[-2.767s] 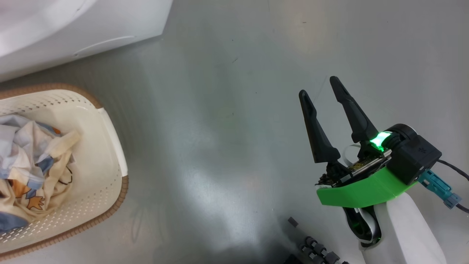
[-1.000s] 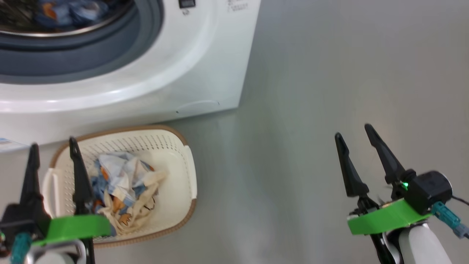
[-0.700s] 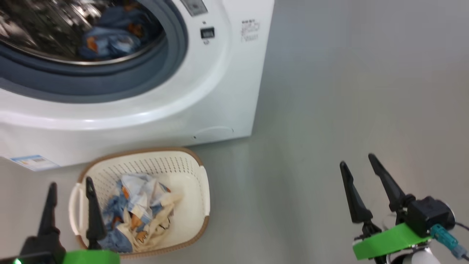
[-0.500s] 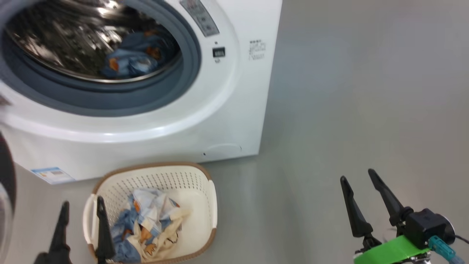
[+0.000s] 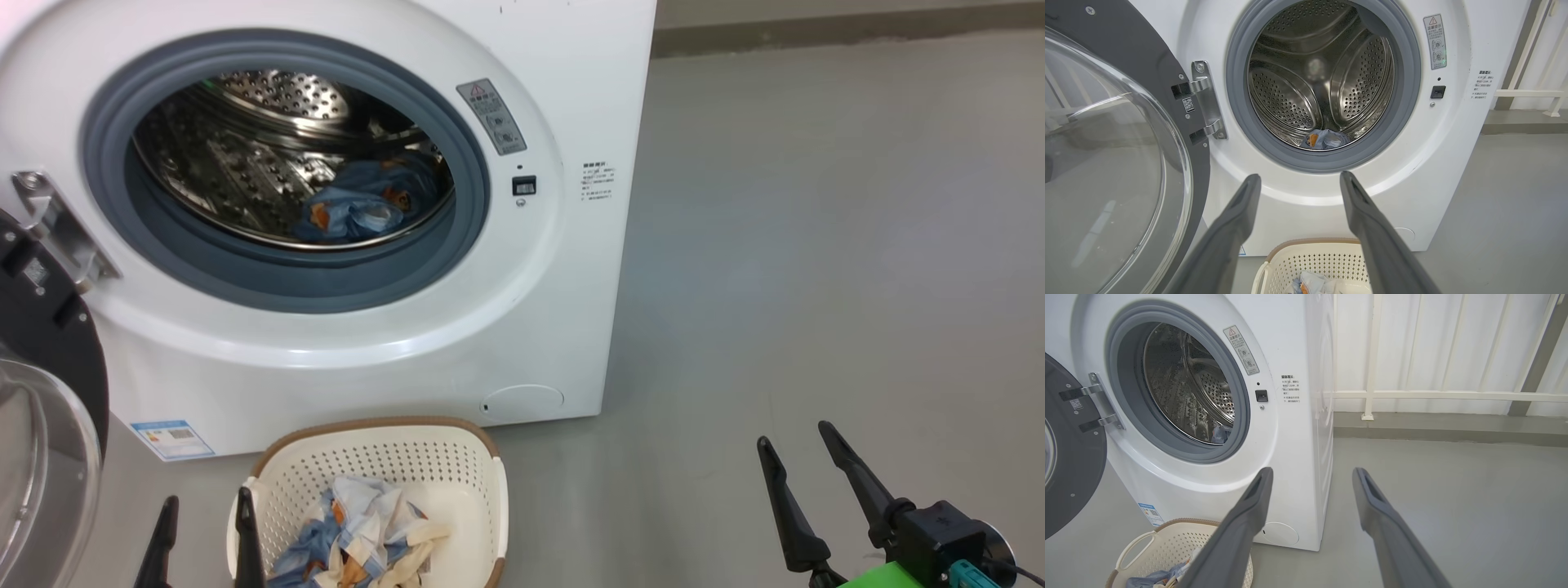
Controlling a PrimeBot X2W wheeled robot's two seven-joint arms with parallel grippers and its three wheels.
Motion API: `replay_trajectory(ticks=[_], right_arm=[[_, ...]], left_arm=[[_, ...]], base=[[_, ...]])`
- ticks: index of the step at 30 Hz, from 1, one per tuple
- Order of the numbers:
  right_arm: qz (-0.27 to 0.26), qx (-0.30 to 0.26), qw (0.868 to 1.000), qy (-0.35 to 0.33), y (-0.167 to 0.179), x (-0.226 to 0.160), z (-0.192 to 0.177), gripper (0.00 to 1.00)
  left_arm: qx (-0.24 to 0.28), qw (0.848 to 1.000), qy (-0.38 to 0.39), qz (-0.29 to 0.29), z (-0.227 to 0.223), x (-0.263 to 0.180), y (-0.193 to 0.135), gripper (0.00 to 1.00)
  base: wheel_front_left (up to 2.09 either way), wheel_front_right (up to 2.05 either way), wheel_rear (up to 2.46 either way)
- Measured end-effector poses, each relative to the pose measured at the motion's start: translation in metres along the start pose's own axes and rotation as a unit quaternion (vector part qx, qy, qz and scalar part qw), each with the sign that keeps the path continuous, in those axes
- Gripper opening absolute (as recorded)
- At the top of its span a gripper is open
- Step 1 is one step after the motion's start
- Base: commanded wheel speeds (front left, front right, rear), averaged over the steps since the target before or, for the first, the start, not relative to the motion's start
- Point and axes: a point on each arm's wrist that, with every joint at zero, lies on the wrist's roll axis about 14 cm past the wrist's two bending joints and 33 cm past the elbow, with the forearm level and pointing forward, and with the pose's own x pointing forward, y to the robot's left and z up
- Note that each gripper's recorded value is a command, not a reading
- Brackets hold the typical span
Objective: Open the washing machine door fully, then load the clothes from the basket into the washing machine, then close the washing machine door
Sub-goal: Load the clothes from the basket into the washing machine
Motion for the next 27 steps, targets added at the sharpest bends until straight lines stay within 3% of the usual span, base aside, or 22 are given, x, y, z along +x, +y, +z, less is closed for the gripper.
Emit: replay_trajectory(ticks=[27], right_arm=[[-0.005, 0.003, 1.0, -0.003, 0.0009, -0.0079, 0.005, 1.0]], left_arm=[[0.0, 1.0, 0.002, -0.003, -0.0015, -0.008, 0.0004, 1.0]], base=[[0.0, 0.0, 0.0]])
